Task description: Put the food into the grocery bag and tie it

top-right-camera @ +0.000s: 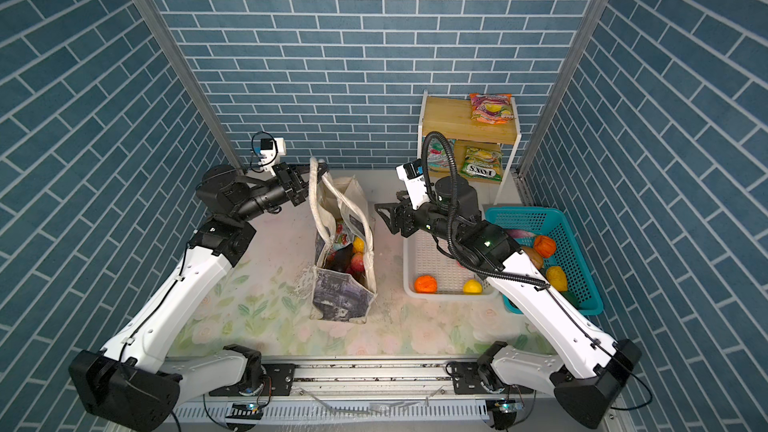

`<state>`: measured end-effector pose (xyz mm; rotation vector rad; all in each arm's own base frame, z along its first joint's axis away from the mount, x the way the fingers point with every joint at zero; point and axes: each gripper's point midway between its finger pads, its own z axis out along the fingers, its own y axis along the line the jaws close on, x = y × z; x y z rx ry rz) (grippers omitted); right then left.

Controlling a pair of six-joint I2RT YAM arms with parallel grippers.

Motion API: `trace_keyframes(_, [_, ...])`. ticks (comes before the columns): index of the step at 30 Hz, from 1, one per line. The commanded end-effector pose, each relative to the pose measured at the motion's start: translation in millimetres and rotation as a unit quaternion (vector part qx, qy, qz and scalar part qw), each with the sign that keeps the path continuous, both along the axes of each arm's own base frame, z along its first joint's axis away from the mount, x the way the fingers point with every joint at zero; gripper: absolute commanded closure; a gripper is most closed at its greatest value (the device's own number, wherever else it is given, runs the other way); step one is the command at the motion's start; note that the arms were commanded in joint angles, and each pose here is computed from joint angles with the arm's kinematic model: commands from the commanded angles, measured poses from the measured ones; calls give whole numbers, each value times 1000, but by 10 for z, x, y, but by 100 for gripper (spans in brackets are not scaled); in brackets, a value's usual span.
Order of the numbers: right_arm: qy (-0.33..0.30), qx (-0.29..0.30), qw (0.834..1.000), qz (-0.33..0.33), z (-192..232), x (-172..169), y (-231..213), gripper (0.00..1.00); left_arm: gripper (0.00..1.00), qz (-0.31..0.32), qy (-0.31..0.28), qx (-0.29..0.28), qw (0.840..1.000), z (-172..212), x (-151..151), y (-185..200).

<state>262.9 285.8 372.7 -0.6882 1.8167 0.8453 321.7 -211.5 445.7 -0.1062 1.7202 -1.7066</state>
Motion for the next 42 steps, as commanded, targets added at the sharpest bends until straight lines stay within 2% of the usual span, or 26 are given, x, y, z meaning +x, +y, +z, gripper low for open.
trace_keyframes(1, [-6,19,999,45,-60,26,158,49,100,-11,-78,-11,997,459,-167,26])
trace_keyframes(4, [0,29,997,72,-176,104,270,65,100,-22,-76,-4,997,477,-185,-2])
trace_keyframes(8, [1,58,989,139,-220,55,474,77,100,-40,-71,1,997,478,-185,-45])
trace_keyframes(15, [5,138,965,221,-185,-58,699,83,100,-44,-60,5,997,416,-55,-91])
trace_keyframes(22, [4,224,935,274,-5,-198,736,83,100,-46,-48,0,998,312,89,-131])
trace_keyframes(33, [5,310,896,319,357,-354,744,73,100,-39,-42,9,998,120,202,-149])
trace_keyframes(42, [3,320,883,343,448,-460,951,65,100,-32,-36,17,999,-6,267,-153])
